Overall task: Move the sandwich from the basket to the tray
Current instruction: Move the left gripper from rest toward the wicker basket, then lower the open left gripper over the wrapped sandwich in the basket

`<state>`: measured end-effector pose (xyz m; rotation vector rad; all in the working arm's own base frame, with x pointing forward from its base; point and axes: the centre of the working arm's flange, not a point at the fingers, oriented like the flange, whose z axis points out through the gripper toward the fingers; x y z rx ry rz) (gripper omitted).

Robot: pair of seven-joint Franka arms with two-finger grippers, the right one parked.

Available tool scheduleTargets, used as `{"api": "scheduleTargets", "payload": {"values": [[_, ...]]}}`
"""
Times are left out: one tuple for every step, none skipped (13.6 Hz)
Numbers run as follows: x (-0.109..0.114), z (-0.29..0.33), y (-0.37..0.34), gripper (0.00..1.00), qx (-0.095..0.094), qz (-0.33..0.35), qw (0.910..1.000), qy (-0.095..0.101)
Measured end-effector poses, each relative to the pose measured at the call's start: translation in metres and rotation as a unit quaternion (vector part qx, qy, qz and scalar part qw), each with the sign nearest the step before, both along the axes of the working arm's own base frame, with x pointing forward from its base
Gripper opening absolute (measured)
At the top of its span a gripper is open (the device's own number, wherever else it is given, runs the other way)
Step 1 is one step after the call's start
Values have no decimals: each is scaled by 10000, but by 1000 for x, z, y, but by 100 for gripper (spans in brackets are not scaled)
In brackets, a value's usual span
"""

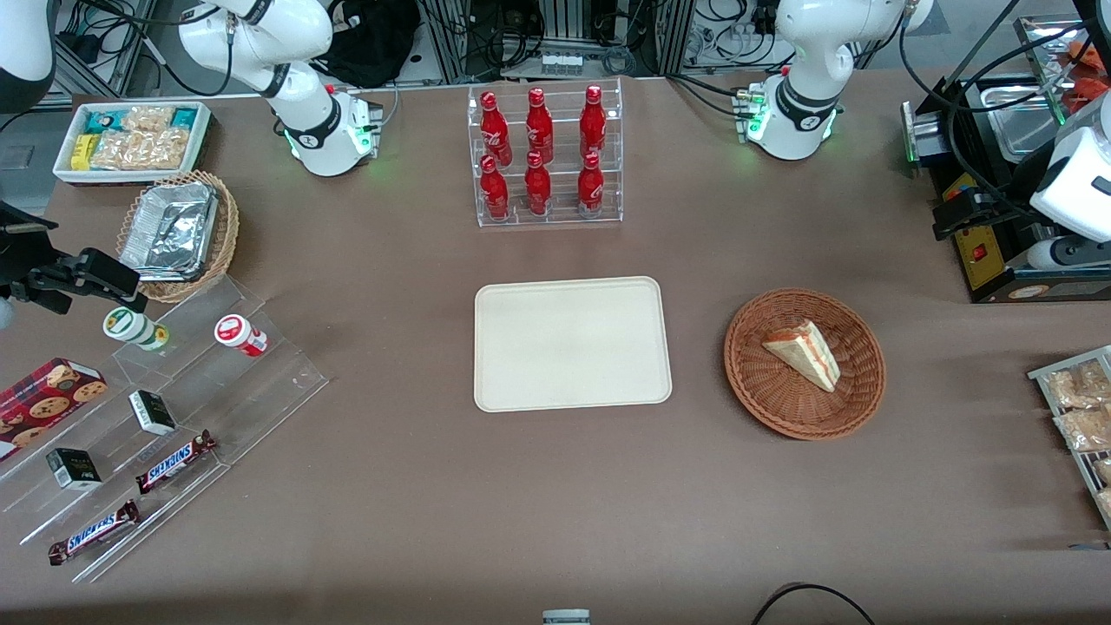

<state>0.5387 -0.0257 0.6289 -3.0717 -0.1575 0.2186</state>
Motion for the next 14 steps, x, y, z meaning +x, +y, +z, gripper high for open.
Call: {"api": "scheduleTargets", "payload": {"values": [[0, 1, 0, 100, -1, -1, 10000, -12], [0, 1, 0, 100, -2, -5, 10000, -16], [0, 1, 0, 100, -2, -9, 10000, -13], [1, 0, 0, 100, -3, -11, 10000, -4], [3, -5, 0, 100, -6, -15, 10000, 26], [8, -16, 0, 100, -12, -24, 10000, 74], [16, -34, -1, 100, -22, -37, 9999, 95], [25, -58, -2, 100, -36, -58, 10000, 69], [32, -85, -4, 100, -50, -86, 10000, 10], [36, -112, -6, 100, -62, -118, 9999, -57], [38, -138, -8, 100, -73, -145, 9998, -124], [37, -160, -10, 100, -79, -132, 9997, -197], [35, -181, -10, 100, -77, -42, 9996, -278], [32, -199, -11, 100, -69, 130, 9992, -373]]}}
